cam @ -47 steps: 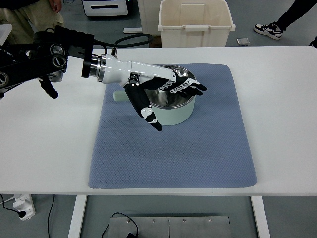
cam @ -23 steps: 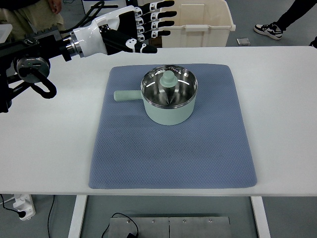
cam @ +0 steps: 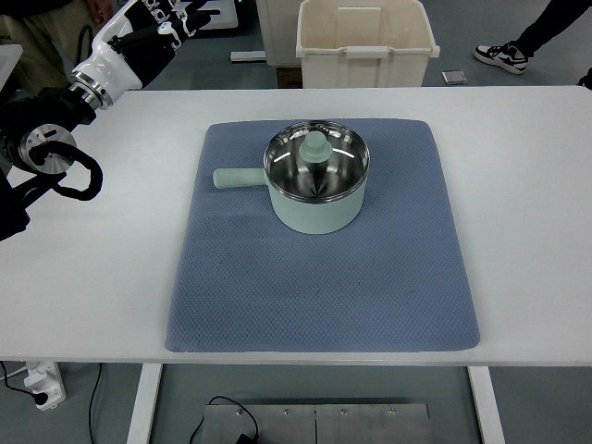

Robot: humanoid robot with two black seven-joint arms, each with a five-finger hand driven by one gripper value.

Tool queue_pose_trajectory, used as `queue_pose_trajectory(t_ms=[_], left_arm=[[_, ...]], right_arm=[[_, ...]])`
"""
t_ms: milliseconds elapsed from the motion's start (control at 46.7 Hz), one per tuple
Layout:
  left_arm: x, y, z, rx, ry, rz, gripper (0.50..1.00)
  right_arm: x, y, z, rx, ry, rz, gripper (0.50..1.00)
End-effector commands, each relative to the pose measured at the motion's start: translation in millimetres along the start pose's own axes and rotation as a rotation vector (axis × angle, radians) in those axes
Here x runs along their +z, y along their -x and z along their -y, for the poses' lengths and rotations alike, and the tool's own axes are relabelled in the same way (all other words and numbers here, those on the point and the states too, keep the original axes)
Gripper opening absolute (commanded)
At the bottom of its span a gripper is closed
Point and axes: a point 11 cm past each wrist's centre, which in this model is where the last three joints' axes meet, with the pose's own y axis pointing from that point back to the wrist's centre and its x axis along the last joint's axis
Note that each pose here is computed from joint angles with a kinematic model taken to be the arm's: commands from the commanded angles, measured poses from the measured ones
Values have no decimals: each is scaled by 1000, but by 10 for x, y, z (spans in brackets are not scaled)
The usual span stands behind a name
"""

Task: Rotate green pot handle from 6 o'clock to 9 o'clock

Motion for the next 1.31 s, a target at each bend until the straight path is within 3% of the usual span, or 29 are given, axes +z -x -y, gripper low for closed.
queue_pose_trajectory(t_ms=[0, 257, 535, 771, 1285], left_arm=[[-26, -162, -71, 72, 27, -37, 1000], [-330, -538, -268, 237, 72, -149, 1000], [-672, -738, -409, 369, 103, -258, 1000], [-868, -823, -487, 436, 125, -327, 1000], [-1109, -678, -459, 435, 125, -413, 1000]], right_arm=[[-1, -2, 0, 1, 0, 0, 1000], [-1, 0, 0, 0, 0, 0, 1000], [-1, 0, 0, 0, 0, 0, 1000], [-1, 0, 0, 0, 0, 0, 1000], [-1, 0, 0, 0, 0, 0, 1000]])
